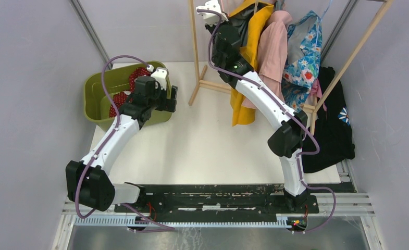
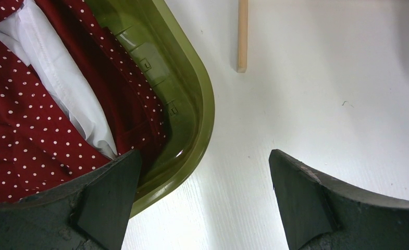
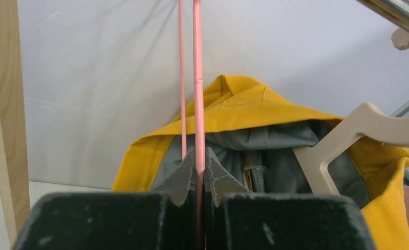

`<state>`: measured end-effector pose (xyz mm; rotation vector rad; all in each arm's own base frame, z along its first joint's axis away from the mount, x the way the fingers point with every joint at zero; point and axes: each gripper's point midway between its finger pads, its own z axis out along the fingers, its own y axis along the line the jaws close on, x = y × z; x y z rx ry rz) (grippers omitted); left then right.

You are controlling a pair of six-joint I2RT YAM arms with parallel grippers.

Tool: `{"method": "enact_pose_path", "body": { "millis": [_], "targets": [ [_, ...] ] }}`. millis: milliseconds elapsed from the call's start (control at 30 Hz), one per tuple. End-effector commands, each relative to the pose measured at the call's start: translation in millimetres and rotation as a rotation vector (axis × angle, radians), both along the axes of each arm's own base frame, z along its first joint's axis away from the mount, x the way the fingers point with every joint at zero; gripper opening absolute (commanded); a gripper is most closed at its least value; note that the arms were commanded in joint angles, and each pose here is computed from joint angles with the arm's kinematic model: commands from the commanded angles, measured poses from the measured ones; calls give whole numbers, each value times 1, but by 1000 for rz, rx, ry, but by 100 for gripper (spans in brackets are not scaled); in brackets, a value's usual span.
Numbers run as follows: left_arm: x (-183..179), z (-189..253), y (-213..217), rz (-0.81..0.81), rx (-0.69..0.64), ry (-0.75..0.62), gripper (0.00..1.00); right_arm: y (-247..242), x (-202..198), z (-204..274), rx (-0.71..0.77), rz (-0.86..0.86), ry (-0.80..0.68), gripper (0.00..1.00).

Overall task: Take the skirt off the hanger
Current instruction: Place the hanger at the clothesline.

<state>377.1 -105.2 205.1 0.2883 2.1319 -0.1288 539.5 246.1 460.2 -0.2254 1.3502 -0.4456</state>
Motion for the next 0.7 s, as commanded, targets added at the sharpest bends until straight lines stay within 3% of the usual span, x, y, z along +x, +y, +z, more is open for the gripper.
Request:
{"method": "enact_pose_path", "body": {
  "millis": [0, 667],
  "targets": [
    [2, 17, 2, -15, 24, -71, 99, -13, -31, 75, 82, 32, -154, 1],
    [-6, 7, 2, -18, 26, -58, 99, 27, -52, 54, 45, 120, -98, 1]
  ]
}}
